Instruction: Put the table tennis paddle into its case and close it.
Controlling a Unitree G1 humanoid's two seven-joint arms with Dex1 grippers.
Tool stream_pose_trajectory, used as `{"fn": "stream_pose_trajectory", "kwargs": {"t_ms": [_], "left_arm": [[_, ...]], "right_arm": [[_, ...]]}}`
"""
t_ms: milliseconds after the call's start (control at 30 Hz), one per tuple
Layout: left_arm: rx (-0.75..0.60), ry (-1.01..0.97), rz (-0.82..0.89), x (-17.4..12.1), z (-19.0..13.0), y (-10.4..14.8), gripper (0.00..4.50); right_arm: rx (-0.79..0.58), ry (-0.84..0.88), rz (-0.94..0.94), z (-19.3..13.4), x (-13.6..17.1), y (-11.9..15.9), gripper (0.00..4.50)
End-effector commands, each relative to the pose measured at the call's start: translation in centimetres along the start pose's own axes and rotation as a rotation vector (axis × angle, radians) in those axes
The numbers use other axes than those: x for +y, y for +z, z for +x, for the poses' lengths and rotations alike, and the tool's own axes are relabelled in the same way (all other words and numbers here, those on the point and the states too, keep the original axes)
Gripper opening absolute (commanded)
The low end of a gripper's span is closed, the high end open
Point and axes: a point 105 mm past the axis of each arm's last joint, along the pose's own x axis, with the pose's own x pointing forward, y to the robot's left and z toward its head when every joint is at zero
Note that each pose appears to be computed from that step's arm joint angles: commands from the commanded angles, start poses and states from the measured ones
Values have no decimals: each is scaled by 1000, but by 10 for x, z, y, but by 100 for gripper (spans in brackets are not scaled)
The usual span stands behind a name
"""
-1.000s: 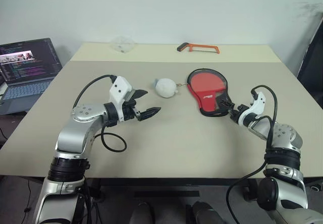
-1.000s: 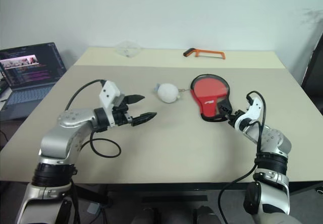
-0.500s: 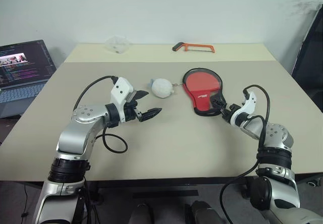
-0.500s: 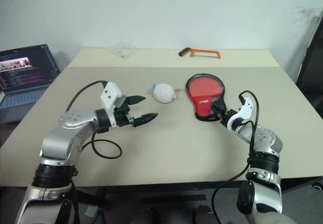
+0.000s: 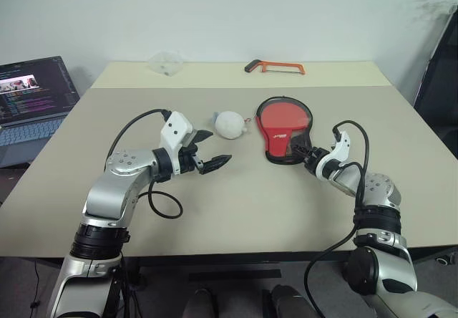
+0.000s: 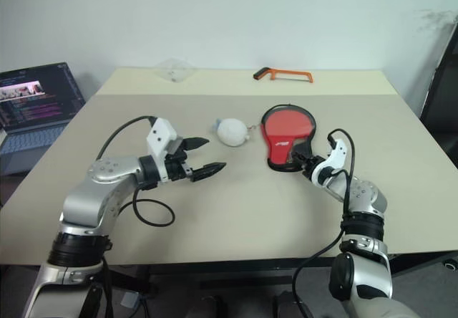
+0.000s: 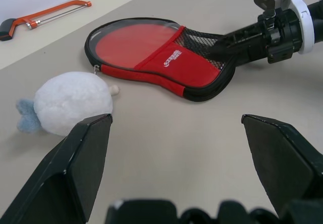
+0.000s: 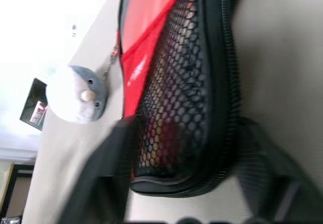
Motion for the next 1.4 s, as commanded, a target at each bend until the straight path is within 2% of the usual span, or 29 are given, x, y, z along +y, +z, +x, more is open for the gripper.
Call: {"fn": "stream_pose_trajectory", "kwargs": {"t_ms": [33,167,367,533,633,1133,1400], "left_arm": [[-35,12,46,3,-2,13,450],[-35,17,48,4,-1,12,450],[-33,19,53,4,-1,11,450],[-26,15,56,4,-1,10,450],[-19,12,61,5,-3,9,450],[18,-30,74,8,-6,5,450],[22,-47,78,6,-4,5,450]], "right_arm": [[-35,21,-33,1,11,12,144],[-27,3,-41,2,8,11,4],[13,11,-56,0,10,4,1],[146,33,-112,-15,12,-19,1],[261,69,-171,-36,16,-44,1],[622,204,-310,-133,22,-142,1],[715,272,-330,-156,27,-162,1]]}}
